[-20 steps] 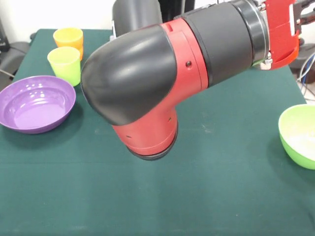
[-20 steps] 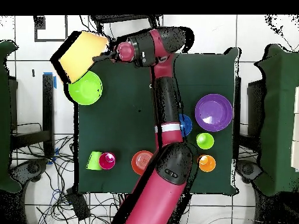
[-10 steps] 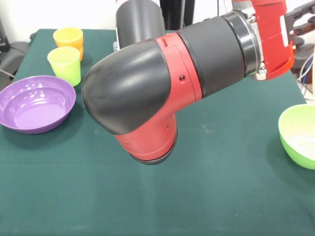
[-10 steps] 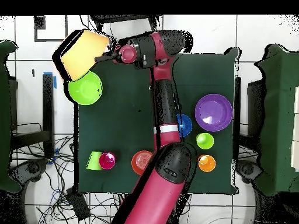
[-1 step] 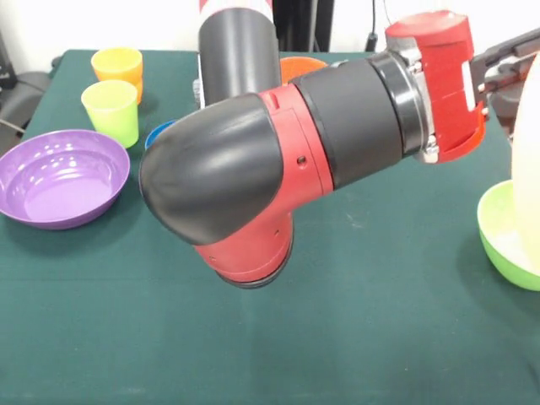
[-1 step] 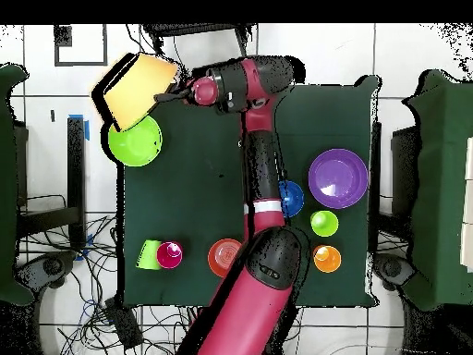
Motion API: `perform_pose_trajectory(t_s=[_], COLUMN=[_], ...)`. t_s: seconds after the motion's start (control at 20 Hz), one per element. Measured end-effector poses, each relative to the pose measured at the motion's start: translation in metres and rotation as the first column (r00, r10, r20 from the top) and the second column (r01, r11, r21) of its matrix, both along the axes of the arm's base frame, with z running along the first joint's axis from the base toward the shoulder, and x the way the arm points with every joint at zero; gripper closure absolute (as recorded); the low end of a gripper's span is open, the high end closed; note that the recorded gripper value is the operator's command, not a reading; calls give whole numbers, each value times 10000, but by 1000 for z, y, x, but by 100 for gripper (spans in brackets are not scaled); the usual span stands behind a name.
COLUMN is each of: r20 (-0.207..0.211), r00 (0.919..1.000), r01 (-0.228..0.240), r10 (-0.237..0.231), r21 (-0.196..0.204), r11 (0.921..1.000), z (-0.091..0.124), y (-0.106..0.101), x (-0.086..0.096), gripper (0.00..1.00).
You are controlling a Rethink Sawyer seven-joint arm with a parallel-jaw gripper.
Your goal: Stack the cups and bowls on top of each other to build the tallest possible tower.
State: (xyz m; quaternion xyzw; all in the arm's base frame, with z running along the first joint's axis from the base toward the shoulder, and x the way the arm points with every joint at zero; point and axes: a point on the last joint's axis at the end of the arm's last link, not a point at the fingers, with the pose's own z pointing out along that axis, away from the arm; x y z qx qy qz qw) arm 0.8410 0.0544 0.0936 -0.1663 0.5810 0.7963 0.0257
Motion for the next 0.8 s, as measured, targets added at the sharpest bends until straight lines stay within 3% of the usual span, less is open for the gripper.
perform_pose_trajectory(t_s=[0.15, 0.3, 0.4, 0.5, 0.65, 0.75, 0.8], r20=[-194, -703, -1328, -2255, -3798, -4807, -5439], r00=[9997, 9970, 9902, 9728, 9229, 8740, 8355], r01=[-118, -342, -530, -786, -1268, -1611, -1844], r10=[115, 311, 435, 532, 640, 717, 779], r21=[-150, -426, -693, -1051, -1425, -1474, -1439], r11=[9998, 9985, 9962, 9913, 9816, 9759, 9723], z=[-9, -22, -33, -46, -61, -69, -73], y=[-2, -7, -11, -18, -32, -42, -48], x=[-4, -10, -14, -19, -26, -30, -33], gripper=[100, 100, 100, 100, 100, 100, 100])
